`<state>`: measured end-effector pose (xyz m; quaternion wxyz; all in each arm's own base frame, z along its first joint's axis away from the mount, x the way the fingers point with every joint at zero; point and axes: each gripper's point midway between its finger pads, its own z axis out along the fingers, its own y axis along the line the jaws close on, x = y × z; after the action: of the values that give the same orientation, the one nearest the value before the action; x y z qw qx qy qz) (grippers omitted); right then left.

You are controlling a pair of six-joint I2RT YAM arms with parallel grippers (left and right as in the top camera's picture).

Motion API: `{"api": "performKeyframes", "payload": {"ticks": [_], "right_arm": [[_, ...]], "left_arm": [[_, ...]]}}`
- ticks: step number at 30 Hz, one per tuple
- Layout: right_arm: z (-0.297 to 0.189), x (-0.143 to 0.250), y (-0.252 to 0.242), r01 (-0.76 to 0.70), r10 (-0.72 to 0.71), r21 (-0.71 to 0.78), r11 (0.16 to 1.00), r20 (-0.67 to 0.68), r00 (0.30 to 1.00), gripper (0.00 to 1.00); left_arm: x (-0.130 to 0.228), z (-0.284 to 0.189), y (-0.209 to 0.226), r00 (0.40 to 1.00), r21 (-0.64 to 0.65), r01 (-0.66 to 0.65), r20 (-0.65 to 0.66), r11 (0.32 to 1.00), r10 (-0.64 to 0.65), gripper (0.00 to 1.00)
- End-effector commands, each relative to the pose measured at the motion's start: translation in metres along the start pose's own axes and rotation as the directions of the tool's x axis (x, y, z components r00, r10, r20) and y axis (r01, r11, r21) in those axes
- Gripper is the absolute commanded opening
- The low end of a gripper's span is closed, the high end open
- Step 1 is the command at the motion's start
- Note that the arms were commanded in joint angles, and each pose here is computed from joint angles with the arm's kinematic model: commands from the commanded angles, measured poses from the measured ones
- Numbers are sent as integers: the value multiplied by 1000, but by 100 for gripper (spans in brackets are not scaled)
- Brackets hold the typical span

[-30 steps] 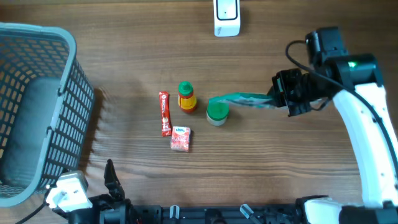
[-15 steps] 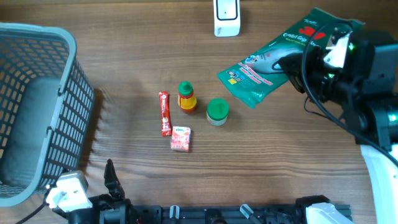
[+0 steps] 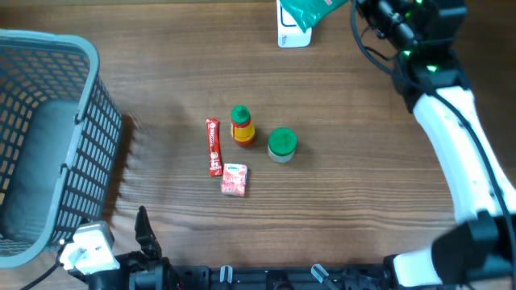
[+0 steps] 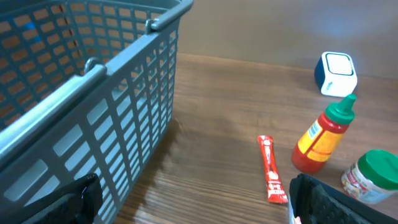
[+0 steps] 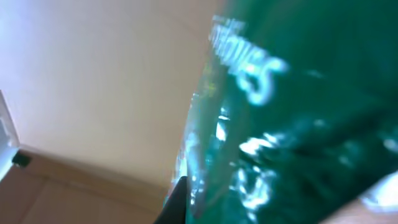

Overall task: Scan the item barcode
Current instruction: 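Carry the 3M pack to the right edge of the table and release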

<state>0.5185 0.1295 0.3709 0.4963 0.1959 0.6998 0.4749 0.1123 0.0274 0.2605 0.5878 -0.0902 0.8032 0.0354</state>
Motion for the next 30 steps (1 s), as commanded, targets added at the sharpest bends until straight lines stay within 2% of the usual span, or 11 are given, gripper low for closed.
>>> {"api": "performKeyframes", "payload": {"ticks": [1, 3, 5, 7, 13, 14, 18, 22, 25, 27, 30], "right_arm": [[57, 6, -59, -16, 18, -37, 999, 57, 998, 4], [84, 6, -93, -46, 66, -133, 990, 148, 987, 4], [103, 11, -160, -234, 248, -82, 969, 242, 938, 5], [124, 30, -216, -304, 299, -28, 952, 281, 912, 4], [158, 41, -251, -321, 267, 73, 944, 402, 876, 4], [159, 44, -256, -317, 245, 116, 941, 415, 876, 4], [163, 55, -249, 38, -129, 262, 964, 340, 932, 4], [163, 53, -242, 183, -273, 300, 936, 293, 916, 4], [148, 15, -189, 327, -428, 355, 876, 260, 865, 4], [127, -13, -175, 313, -445, 435, 844, 244, 861, 4], [55, -80, -163, 239, -447, 611, 755, 212, 869, 4]], "left_arm": [[-1, -2, 0, 1000, 2, 9, 10, 1000, -9, 100], [-1, -2, 0, 1000, 2, 9, 10, 1000, -9, 100], [-1, -2, 0, 1000, 2, 9, 10, 1000, -9, 100], [-1, -2, 0, 1000, 2, 9, 10, 1000, -9, 100], [-1, -2, 0, 1000, 1, 9, 10, 1000, -9, 100], [-1, -2, 0, 1000, 2, 9, 10, 1000, -9, 100], [-1, -2, 0, 1000, 2, 9, 10, 1000, -9, 100], [-1, -2, 0, 1000, 1, 9, 10, 1000, -9, 100], [-1, -2, 0, 1000, 2, 9, 10, 1000, -9, 100], [-1, -2, 0, 1000, 2, 9, 10, 1000, -9, 100], [-1, -2, 0, 1000, 1, 9, 10, 1000, -9, 100]]}}
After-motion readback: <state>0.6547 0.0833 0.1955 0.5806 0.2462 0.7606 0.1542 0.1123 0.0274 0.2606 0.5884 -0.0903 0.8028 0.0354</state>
